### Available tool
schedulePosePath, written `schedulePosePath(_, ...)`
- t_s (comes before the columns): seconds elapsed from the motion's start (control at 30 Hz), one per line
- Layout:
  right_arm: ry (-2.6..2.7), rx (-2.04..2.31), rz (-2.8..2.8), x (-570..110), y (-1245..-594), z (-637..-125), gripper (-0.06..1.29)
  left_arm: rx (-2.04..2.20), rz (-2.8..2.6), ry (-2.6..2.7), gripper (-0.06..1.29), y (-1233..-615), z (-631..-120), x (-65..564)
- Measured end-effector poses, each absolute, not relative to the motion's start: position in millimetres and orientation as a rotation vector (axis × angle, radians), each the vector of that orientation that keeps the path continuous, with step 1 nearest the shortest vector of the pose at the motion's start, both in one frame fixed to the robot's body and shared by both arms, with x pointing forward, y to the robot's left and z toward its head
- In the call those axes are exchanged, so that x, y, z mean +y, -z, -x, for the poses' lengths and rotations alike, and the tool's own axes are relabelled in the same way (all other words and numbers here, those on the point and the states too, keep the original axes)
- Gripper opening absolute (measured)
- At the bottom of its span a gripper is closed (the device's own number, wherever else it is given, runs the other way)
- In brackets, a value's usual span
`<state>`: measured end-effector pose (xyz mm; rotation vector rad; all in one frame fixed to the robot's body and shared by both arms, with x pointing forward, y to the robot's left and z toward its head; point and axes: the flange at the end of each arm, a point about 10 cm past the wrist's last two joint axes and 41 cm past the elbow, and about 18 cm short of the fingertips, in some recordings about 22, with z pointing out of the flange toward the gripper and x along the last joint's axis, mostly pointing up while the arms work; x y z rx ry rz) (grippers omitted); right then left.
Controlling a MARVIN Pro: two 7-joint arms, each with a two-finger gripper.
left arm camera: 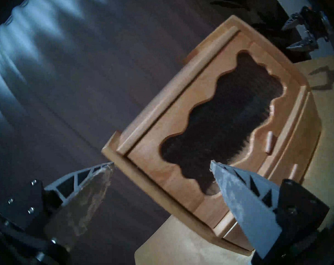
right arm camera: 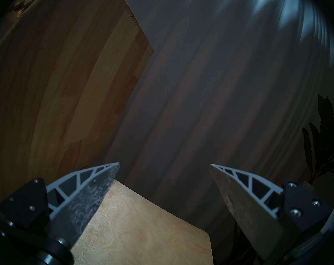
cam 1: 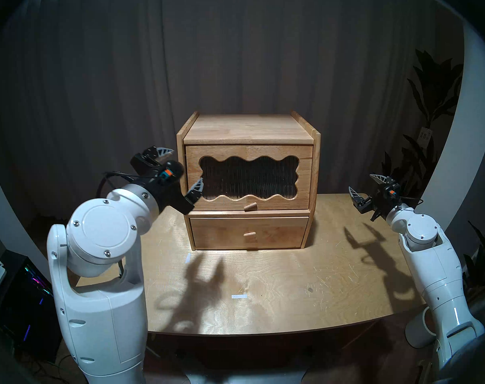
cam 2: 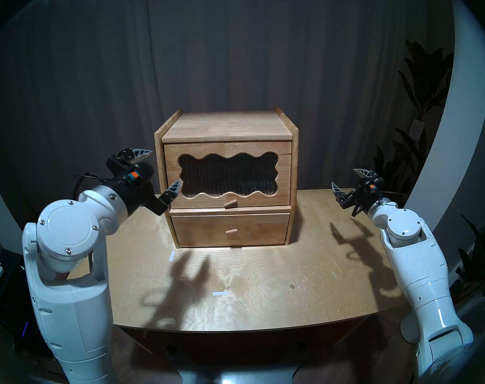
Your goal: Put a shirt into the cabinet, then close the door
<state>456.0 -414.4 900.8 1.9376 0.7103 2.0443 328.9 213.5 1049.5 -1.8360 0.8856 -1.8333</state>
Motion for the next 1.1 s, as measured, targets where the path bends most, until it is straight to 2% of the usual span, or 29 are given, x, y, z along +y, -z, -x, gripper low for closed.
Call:
schedulePosePath(0.23,-2.042,0.708,-1.942,-415,-899,-456,1.25,0.634,1.875,1.847,1.25,-1060,-337,254)
schedulePosePath(0.47,-2.041,0.706,-1.942,-415,-899,-457,1.25,0.443,2.006,1.838,1.25,-1041,-362,286)
schedulePosePath(1.1,-2.058,0.664,-1.844,-433,-937,-471,1.25,0.097,2.279,1.941,1.25,-996,-424,314)
